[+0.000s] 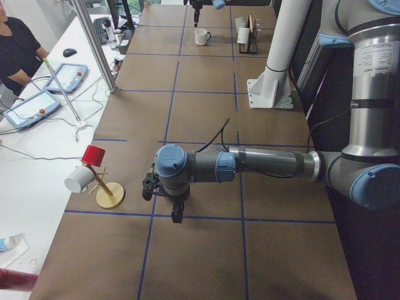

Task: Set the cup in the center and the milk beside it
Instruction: 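Lower the right gripper onto the white mug rim and grasp it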

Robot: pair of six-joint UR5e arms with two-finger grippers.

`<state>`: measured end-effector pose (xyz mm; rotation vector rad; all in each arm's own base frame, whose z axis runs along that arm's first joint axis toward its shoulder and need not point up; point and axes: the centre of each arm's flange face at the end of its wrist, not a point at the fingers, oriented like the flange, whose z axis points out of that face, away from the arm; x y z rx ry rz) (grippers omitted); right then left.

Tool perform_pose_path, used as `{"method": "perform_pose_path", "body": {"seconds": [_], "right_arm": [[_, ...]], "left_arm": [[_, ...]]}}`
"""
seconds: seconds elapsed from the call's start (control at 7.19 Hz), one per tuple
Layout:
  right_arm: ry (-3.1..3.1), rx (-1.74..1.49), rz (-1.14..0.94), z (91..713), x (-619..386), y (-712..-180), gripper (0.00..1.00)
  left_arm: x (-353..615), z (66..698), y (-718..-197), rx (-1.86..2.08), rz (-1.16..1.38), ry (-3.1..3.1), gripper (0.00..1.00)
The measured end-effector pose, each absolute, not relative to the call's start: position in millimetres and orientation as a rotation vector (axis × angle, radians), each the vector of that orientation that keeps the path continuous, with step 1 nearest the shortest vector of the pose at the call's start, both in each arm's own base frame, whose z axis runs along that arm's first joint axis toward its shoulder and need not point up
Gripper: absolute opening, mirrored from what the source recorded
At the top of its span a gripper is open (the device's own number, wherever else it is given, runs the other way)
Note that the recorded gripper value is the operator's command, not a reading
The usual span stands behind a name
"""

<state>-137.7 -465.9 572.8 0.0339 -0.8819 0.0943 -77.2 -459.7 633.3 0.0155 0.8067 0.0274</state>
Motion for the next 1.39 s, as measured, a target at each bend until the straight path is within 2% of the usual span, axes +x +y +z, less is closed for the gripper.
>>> {"method": "perform_pose_path", "body": {"seconds": [0.28, 0.42, 0.56, 0.7, 1.39], "right_arm": [[-0.844, 0.000, 0.074, 594.2, -158.7, -460.1, 0.96], [-0.835, -0.011, 0.066, 600.3, -166.0, -458.6, 0.40], [-0.831, -0.017, 0.065, 602.6, -169.2, -457.9, 0.03], [-0.830, -0.019, 0.065, 603.3, -170.2, -457.5, 0.00], [-0.860, -0.014, 0.066, 583.7, -166.8, -459.6, 0.00]], "left_arm": [[-77.2, 631.4, -460.0, 0.018, 0.029, 0.807, 1.00], [-77.3, 630.6, -460.1, 0.019, 0.029, 0.807, 1.00], [-77.3, 629.8, -460.2, 0.021, 0.030, 0.806, 1.00], [-77.3, 626.6, -460.3, 0.024, 0.031, 0.806, 1.00], [-77.4, 618.3, -460.7, 0.035, 0.032, 0.804, 1.00]]}}
